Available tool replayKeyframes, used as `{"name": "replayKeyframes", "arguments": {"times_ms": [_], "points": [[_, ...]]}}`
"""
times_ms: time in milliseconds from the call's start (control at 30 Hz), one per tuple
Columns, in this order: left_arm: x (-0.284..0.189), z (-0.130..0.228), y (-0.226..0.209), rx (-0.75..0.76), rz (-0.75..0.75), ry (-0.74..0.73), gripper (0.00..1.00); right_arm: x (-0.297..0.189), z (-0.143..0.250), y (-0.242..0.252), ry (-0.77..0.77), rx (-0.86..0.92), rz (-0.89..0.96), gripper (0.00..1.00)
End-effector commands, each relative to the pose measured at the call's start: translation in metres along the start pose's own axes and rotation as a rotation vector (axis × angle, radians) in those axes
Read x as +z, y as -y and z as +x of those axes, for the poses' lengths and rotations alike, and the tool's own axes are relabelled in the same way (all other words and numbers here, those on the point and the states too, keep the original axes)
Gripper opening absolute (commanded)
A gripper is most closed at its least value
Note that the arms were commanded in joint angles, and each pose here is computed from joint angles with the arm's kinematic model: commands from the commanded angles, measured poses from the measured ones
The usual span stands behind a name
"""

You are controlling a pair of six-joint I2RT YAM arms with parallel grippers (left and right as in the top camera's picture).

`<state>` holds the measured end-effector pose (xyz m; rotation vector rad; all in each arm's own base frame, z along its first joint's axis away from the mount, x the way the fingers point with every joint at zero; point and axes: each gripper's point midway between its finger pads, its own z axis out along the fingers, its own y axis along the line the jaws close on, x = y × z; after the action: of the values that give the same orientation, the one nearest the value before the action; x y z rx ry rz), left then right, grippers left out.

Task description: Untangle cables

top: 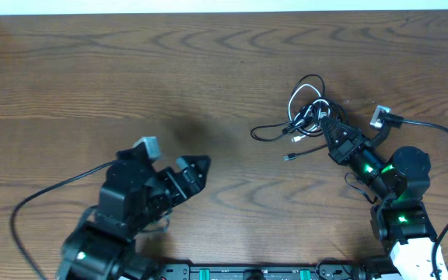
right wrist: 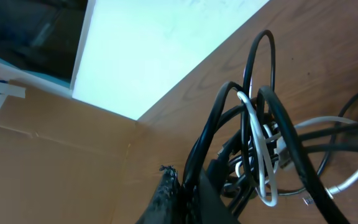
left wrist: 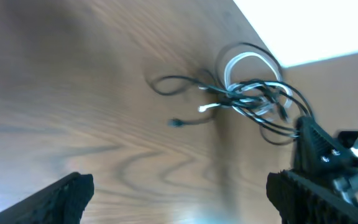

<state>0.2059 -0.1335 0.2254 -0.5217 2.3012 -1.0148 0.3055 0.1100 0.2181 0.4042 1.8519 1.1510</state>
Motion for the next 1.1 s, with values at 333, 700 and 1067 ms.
{"name": "replayKeyframes", "arguments": {"times_ms": [333, 700, 1067], "points": [[0.045, 0.018, 0.008, -0.155, 0.054, -0.186, 0.95, 0.000, -0.007, -0.006, 0.020, -0.014, -0.006, 0.01], [0.087, 0.034, 0.000, -0.239, -0.008, -0.313, 0.95, 0.004, -0.004, 0.003, 0.004, 0.002, 0.018, 0.01], [0.099, 0.028, 0.004, -0.271, 0.009, -0.308, 0.95, 0.006, -0.003, 0.006, -0.001, 0.006, 0.026, 0.01]]}}
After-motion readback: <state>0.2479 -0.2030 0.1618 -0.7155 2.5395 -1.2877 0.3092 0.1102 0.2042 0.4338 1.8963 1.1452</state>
